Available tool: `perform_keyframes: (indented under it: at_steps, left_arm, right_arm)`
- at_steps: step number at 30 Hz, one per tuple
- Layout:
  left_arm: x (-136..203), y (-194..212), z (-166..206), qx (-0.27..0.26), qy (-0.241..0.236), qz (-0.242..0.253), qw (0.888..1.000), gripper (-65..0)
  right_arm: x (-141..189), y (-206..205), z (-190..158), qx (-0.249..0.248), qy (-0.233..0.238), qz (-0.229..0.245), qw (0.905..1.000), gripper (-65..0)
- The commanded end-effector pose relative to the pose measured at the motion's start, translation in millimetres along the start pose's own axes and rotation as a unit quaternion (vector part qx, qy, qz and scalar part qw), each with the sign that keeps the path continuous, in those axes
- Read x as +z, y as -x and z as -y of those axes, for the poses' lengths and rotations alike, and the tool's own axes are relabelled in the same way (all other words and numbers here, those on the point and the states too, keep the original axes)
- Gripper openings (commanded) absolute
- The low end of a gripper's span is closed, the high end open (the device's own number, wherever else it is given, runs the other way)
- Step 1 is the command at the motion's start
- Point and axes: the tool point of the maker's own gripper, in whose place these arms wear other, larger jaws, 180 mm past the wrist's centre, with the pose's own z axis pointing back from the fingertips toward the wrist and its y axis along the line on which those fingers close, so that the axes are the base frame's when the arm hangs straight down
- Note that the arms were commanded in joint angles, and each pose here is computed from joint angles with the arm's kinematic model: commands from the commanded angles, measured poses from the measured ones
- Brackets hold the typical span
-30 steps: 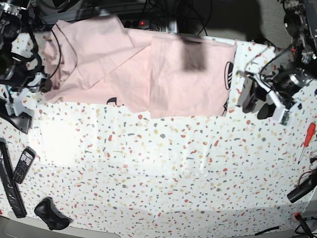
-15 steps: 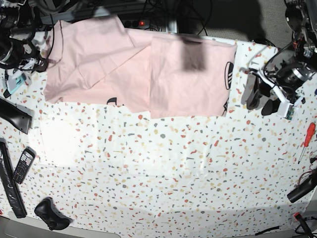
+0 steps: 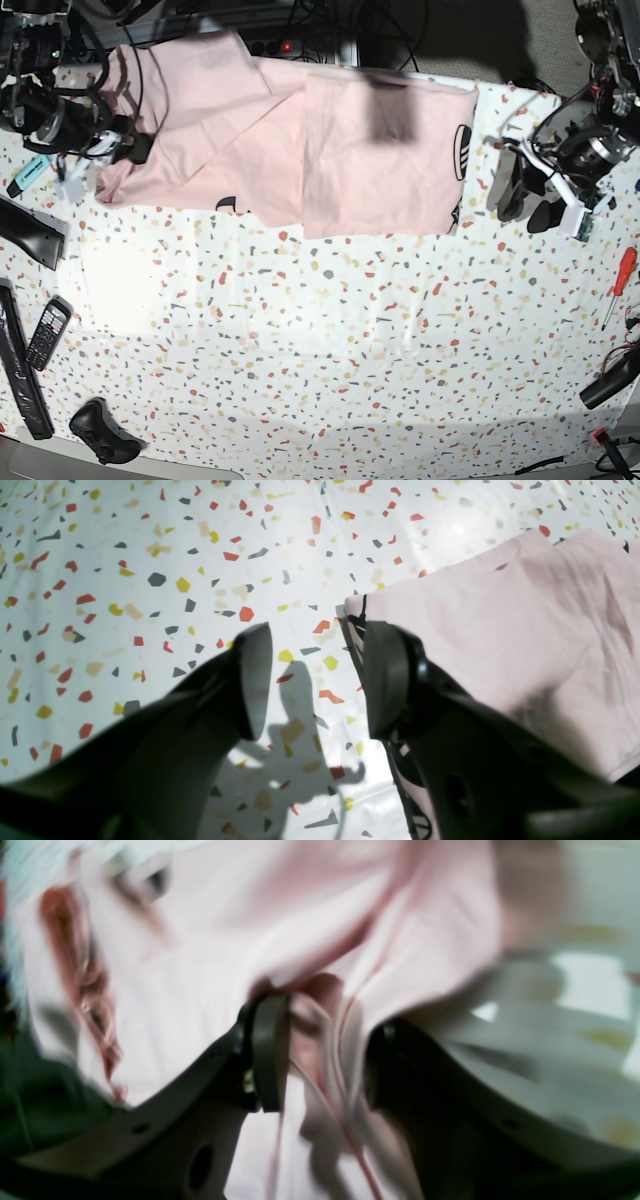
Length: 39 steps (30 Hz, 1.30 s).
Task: Fold the T-shirt properly
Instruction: 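Grasp the folded shirt's end with the right gripper and fold it over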
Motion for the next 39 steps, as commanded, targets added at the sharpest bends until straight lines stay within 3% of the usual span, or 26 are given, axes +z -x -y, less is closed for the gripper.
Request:
perform_keyframes:
  at_steps: [1,6,10,11,14,19,21,26,32,36,39]
  left_arm:
    - [2.6,-15.2,-2.0,-0.008,-0.001,0.025,1.0,-36.8]
    - [2.6,-15.2,-2.1,-0.008,-0.001,0.025,1.0,-36.8]
    - [2.6,-15.1,-2.1,-0.008,-0.001,0.025,1.0,-36.9]
    - [2.6,-15.1,-2.1,-0.008,-0.001,0.025,1.0,-36.9]
    - [2.6,-14.5,-2.4,-0.008,-0.002,0.023,1.0,-36.8]
    - [2.6,-8.3,-7.9,-0.024,-0.017,0.006,1.0,-36.9]
    - [2.6,-8.0,-8.1,-0.025,-0.018,0.005,1.0,-36.8]
    - [2.6,-8.0,-7.7,-0.024,-0.017,0.005,1.0,-36.9]
    - [4.8,-0.1,-5.2,-0.019,-0.015,-0.002,1.0,-36.8]
    - [6.8,6.8,-2.9,-0.016,-0.013,-0.009,1.0,-36.8]
    - [7.5,10.0,-2.0,-0.014,-0.013,-0.013,1.0,-36.9]
  right_arm:
    - [-0.7,16.0,2.1,0.012,0.008,-0.043,0.999,-41.8]
    - [-12.5,26.5,-6.5,0.029,0.001,-0.069,0.9972,-43.7]
    - [-11.2,20.4,2.2,0.04,0.023,-0.062,0.997,-62.8]
    - [-10.1,16.8,4.7,0.043,0.03,-0.059,0.9969,-65.0]
    - [-1.4,-3.0,11.9,0.051,0.048,-0.031,0.9971,-65.0]
    - [40.3,-50.6,22.5,0.059,0.087,0.066,0.9923,-65.0]
    - [55.4,-63.2,15.7,0.063,0.081,0.089,0.9907,-65.0]
    - [62.7,-87.4,-40.3,0.118,0.025,0.132,0.9839,-65.0]
    - [44.1,-97.2,-141.7,0.184,-0.067,0.186,0.963,-65.0]
    - [25.3,-93.3,-208.2,0.227,-0.131,0.19,0.9462,-65.0]
    - [2.9,-89.7,-241.7,0.246,-0.156,0.177,0.9402,-65.0]
